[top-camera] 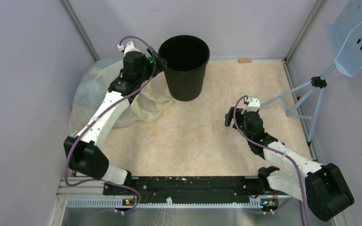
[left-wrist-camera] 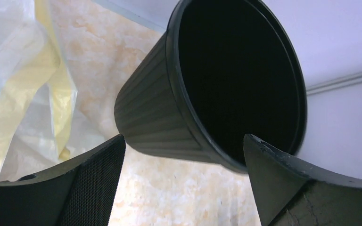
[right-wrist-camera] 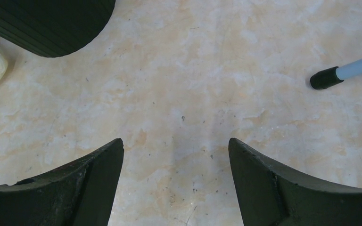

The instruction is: Put the trash bags into the trash bin

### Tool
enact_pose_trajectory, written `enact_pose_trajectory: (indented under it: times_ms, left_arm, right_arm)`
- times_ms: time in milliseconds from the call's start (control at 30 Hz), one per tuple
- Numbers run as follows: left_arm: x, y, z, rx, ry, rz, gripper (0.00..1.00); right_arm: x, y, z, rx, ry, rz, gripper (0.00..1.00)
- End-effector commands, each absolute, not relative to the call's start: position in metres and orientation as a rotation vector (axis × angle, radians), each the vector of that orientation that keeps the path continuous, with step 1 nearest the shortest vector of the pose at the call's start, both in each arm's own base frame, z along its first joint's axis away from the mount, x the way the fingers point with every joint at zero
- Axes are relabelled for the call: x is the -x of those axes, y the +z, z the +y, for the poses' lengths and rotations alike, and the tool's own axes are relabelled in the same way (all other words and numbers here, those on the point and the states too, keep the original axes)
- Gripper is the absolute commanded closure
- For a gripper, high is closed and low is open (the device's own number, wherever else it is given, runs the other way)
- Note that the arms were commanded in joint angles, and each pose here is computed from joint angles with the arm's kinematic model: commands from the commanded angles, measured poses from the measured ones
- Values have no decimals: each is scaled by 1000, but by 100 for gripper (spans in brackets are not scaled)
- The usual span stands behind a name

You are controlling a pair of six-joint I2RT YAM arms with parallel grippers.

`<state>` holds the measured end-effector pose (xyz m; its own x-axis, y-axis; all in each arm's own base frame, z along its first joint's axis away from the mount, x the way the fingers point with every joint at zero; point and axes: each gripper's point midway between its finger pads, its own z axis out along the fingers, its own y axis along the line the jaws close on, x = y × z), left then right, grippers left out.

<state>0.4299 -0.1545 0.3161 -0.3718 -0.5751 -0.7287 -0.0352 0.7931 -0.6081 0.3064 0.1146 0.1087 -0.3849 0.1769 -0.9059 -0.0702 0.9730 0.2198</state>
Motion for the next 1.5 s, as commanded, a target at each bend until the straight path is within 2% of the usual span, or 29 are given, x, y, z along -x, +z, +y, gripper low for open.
enact_pose_trajectory:
  times_ms: [0, 233, 300, 400, 633, 800, 1000, 1300, 1467]
  left_arm:
    - [-467, 334, -159, 487, -582, 1804, 1]
    - [-508, 318, -178, 462, -442, 1868, 2]
    - [-513, 309, -179, 449, -373, 1892, 7]
    - [-515, 300, -181, 425, -307, 1905, 23]
    - [-500, 309, -190, 303, -259, 1892, 73]
    - [-477, 319, -201, 237, -256, 1914, 90]
    - [-443, 313, -212, 165, -318, 1994, 100]
    - [-397, 310, -251, 65, -611, 2084, 100]
    - [-395, 308, -279, 82, -773, 2041, 100]
  right_arm:
    - [-312, 114, 115, -100, 262, 1932, 19]
    - [-313, 114, 113, -107, 246, 1935, 19]
    - [-313, 113, 113, -109, 243, 1936, 19]
    - [-314, 113, 113, -107, 242, 1935, 19]
    - [-316, 112, 113, -106, 237, 1943, 20]
    - [-314, 114, 111, -114, 228, 1939, 20]
    - [-310, 123, 100, -150, 201, 1901, 20]
    - [-304, 129, 80, -247, 136, 1860, 21]
    - [-302, 130, 73, -279, 117, 1848, 21]
